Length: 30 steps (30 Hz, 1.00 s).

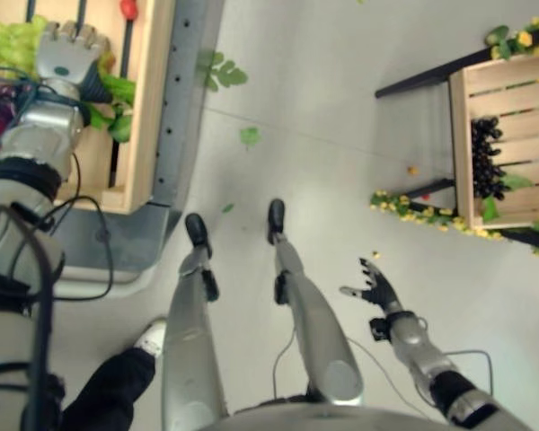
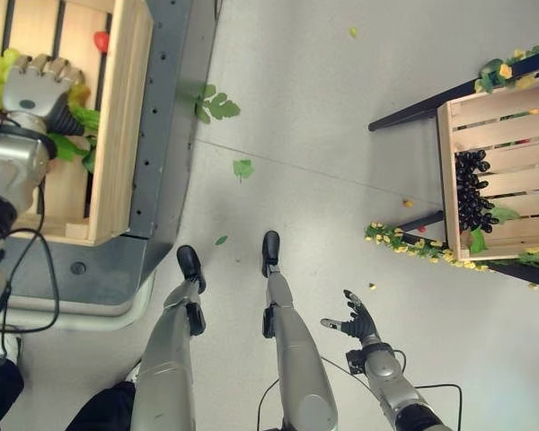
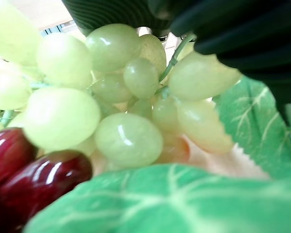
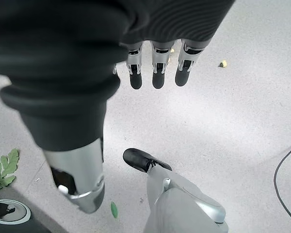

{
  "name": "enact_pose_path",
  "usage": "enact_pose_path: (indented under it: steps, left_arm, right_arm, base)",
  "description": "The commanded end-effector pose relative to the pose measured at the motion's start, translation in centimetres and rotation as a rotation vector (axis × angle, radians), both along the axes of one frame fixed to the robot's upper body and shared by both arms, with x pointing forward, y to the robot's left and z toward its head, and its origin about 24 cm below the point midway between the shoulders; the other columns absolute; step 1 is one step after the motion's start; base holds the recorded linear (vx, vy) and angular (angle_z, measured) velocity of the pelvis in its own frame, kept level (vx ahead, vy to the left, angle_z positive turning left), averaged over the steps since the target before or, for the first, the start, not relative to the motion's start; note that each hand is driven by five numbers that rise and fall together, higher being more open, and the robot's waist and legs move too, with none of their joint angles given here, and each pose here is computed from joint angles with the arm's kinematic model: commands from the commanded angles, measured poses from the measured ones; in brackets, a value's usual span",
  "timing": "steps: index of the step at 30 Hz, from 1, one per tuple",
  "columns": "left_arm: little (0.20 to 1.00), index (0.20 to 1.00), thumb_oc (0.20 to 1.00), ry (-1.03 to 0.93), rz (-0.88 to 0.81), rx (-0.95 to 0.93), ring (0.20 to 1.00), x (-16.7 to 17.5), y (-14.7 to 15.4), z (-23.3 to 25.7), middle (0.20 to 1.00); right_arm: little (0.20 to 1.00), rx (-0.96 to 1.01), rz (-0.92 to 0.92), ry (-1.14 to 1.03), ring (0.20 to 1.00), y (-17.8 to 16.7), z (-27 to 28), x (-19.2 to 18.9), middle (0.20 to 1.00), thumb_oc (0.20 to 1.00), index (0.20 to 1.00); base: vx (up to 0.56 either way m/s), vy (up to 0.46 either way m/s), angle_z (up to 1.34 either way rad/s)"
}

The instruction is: Pick up the fruits from the basket on one side to the basket on the other side

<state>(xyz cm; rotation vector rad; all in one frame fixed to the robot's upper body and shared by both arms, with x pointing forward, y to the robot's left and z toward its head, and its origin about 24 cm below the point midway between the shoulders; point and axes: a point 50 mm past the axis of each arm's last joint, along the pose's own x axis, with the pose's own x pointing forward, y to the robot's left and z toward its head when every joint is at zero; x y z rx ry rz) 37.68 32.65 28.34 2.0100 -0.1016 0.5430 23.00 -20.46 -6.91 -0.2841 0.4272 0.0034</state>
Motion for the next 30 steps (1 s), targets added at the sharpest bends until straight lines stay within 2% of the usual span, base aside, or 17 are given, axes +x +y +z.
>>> enact_pose_path:
  steps: [1, 9, 10, 11, 12, 30]
  left_arm:
    - [1.000, 1.000, 1.000, 0.111, 0.240, -0.033, 1.000, -2.2, 5.0, -2.9, 1.000]
    - [1.000, 1.000, 1.000, 0.085, 0.252, -0.070, 1.000, -2.7, 5.6, -3.0, 1.000]
    - [0.762, 0.762, 0.762, 0.082, 0.268, -0.074, 0.762, -2.8, 5.8, -2.9, 0.762]
    - [0.426, 0.426, 0.426, 0.082, 0.268, -0.074, 0.426, -2.8, 5.8, -2.9, 0.426]
    - [0.200, 0.200, 0.200, 0.087, 0.284, -0.088, 0.200, -2.9, 6.1, -3.0, 0.200]
    - [0.200, 0.200, 0.200, 0.072, 0.224, -0.148, 0.200, -2.3, 5.1, -3.5, 0.200]
  right_arm:
    - [1.000, -0.043, -0.067, -0.015, 1.000, -3.6, 0.6, -1.3, 1.000, 1.000, 1.000]
    - [1.000, -0.044, -0.064, -0.022, 1.000, -3.5, 0.8, -1.0, 1.000, 1.000, 1.000]
    - [1.000, -0.043, -0.062, -0.032, 1.000, -3.6, 1.0, -0.9, 1.000, 1.000, 1.000]
    - [1.000, -0.042, -0.062, -0.032, 1.000, -3.6, 1.0, -0.9, 1.000, 1.000, 1.000]
    - [1.000, -0.040, -0.065, -0.035, 1.000, -3.6, 1.1, -0.8, 1.000, 1.000, 1.000]
    - [1.000, -0.053, -0.064, -0.025, 1.000, -3.8, 1.0, -0.7, 1.000, 1.000, 1.000]
  base:
    - [-0.01, 0.009, -0.07]
    - [0.00, 0.005, -0.05]
    - [0.00, 0.000, 0.00]
    - [0.00, 0.000, 0.00]
    - [0.00, 0.000, 0.00]
    - [0.00, 0.003, -0.01]
